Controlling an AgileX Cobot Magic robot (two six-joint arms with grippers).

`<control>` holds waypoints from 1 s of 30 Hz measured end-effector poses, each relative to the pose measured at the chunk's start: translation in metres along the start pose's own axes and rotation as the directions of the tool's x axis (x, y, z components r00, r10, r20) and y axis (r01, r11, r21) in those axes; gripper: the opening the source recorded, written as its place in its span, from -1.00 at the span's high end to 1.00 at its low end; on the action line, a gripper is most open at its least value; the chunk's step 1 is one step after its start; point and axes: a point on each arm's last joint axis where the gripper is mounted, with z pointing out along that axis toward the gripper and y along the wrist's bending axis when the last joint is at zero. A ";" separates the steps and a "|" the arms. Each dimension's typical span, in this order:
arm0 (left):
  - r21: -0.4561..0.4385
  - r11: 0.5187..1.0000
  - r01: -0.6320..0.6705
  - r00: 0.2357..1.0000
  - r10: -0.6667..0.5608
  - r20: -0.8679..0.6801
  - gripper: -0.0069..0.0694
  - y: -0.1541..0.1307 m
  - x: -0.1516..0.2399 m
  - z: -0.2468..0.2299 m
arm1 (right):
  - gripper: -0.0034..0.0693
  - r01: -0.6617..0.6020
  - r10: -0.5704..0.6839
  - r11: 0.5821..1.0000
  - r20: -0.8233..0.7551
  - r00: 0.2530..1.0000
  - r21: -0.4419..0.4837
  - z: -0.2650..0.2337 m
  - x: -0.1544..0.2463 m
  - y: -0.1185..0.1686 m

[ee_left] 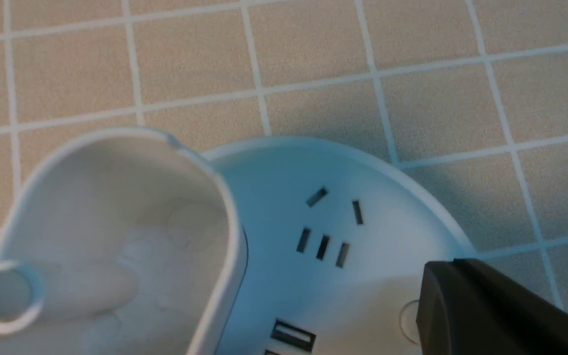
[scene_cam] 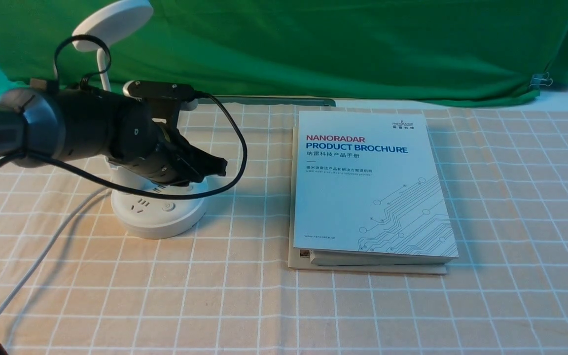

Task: Turn on the table lamp on the light coffee tablecloth with your hand.
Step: 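Press the power button on the lamp base to turn the lamp on with the left gripper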

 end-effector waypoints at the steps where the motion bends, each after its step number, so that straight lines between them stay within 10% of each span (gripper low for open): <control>1: 0.000 1.000 0.000 1.000 0.000 -0.003 0.83 0.000 0.001 0.002 | 0.25 0.000 0.000 1.000 0.000 1.000 0.000 0.000 0.000 0.000; 30: -0.010 1.000 0.006 1.000 -0.006 -0.028 0.82 0.001 0.001 -0.005 | 0.25 -0.002 0.002 1.000 0.000 1.000 0.000 0.000 0.000 0.000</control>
